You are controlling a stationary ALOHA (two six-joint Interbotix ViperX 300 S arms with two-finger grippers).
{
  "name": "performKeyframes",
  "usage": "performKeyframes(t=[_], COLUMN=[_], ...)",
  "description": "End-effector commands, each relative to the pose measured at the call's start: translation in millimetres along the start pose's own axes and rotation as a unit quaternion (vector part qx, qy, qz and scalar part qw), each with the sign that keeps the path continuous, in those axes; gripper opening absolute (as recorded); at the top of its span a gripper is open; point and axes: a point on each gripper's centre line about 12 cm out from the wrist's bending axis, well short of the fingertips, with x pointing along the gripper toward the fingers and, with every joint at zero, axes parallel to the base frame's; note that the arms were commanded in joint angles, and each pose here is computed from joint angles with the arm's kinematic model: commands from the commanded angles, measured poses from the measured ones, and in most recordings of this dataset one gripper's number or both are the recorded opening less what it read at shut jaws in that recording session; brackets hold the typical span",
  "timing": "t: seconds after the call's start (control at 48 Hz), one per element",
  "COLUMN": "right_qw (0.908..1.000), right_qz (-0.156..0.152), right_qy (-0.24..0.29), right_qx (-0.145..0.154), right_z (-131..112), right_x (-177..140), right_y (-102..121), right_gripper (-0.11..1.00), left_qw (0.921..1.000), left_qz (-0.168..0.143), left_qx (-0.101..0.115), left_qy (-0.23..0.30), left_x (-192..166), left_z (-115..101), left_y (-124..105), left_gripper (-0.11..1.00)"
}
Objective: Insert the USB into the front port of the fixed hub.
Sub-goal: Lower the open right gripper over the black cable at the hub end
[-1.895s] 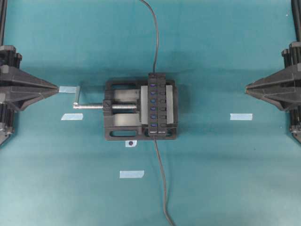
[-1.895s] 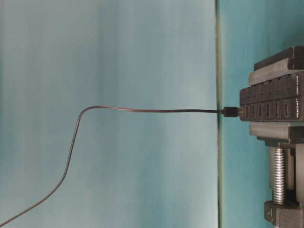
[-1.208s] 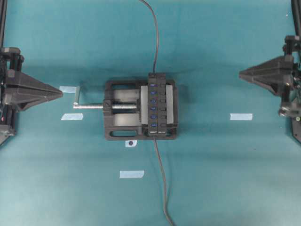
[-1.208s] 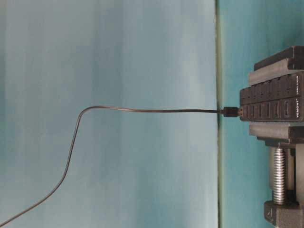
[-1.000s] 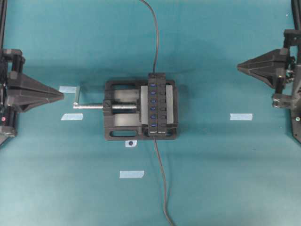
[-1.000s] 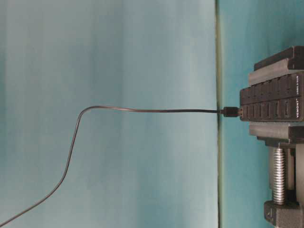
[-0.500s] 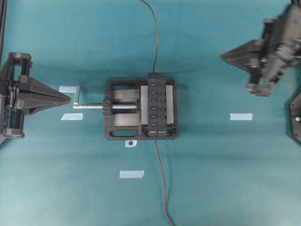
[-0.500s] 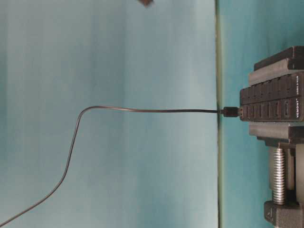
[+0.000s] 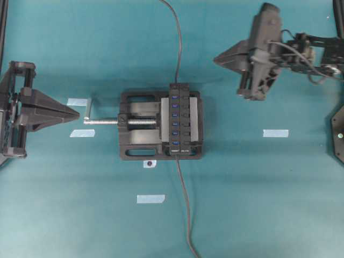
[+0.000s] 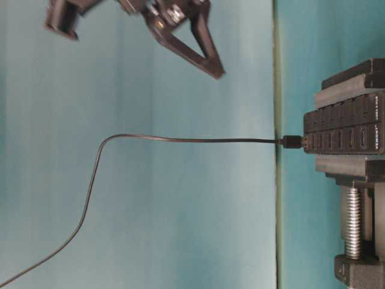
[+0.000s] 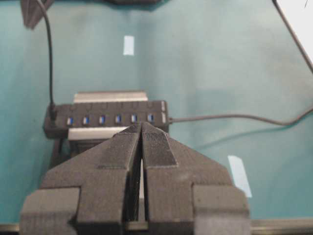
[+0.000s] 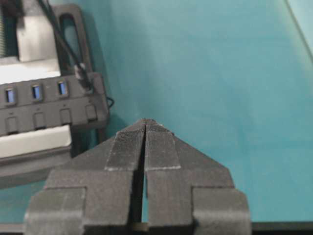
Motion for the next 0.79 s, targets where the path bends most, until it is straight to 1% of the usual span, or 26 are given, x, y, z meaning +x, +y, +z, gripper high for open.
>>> performKeyframes(t=[0.0,0.354,0.604,0.771], right_qw=[0.9998,0.9989,0.998,0.9977], right_qz=[0.001,0.028,0.041,0.044], right_qy=[-0.013,0.01,0.014,0.014], right_qx=[-0.016,-0.035,-0.046,-0.05], right_z=[13,10,14,16], right_x=[6,31,44,48], right_y=[1,21,33,36], right_gripper=[-0.03,-0.03,-0.03,-0.03], left_qw=[0.9999,0.9999,0.9999,0.9999], left_qz=[-0.001,0.001,0.001,0.001], left_qx=[0.002,0.001,0.0,-0.001], left_qy=[-0.014,-0.012,-0.014,-0.014], left_x=[0,0,0,0], left_z=[11,10,10,11], left_y=[0,0,0,0], left_gripper=[0.0,0.0,0.0,0.0])
